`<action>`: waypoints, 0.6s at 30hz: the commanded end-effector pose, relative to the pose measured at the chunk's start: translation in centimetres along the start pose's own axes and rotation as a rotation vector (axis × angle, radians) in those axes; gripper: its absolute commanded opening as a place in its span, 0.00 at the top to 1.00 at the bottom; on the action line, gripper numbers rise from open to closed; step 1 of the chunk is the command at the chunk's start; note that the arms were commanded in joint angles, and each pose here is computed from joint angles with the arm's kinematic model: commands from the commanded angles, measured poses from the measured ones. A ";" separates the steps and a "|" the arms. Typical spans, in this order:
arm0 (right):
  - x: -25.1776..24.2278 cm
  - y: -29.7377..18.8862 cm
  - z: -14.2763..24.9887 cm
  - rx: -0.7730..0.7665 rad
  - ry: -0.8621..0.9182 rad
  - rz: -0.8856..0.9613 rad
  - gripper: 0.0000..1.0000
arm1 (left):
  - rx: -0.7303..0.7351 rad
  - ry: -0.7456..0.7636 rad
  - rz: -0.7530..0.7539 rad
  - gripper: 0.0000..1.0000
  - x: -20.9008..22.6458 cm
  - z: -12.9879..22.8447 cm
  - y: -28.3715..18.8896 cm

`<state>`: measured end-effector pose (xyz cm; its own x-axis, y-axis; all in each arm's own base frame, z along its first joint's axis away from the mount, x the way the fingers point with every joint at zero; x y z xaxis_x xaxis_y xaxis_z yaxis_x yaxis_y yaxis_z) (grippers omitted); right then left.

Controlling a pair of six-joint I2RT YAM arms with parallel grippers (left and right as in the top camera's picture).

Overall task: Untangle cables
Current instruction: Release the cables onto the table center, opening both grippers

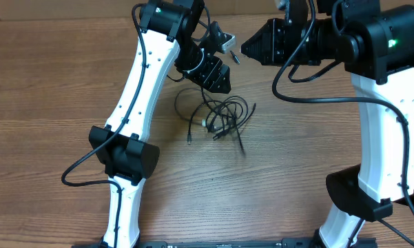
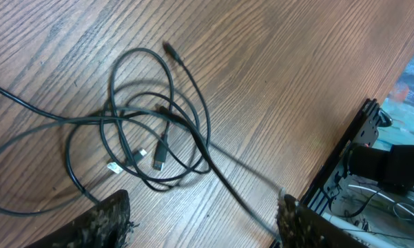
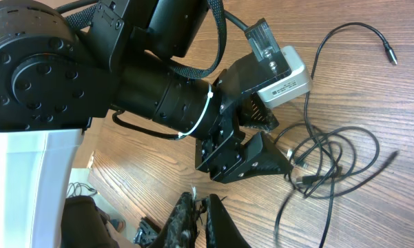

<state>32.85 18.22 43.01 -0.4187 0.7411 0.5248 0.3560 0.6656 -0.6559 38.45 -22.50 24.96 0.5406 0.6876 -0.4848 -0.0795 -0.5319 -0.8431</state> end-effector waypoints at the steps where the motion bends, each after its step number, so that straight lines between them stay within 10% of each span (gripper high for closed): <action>1: 0.4 -0.1 0.1 -0.004 -0.022 -0.008 0.96 | -0.034 0.016 -0.014 0.32 -1.1 0.0 -1.3; 18: -3.1 1.7 0.2 0.039 0.055 0.138 0.96 | -0.032 0.017 -0.069 0.34 -0.2 -0.1 -1.3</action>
<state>33.62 17.69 41.78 -0.3750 0.7865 0.4907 0.3710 0.6124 -0.6981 38.63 -22.20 24.75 0.5433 0.7032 -0.4586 -0.0668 -0.5084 -0.8585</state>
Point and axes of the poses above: each gripper's point midway between its finger pads, its own y axis out along the fingers, its own x axis along the line the jaws close on, z = x × y, the point moved 4 cm from there along -y, back along the fingers, and after that the axes turned 6 degrees about -y, right-handed, at the moved point
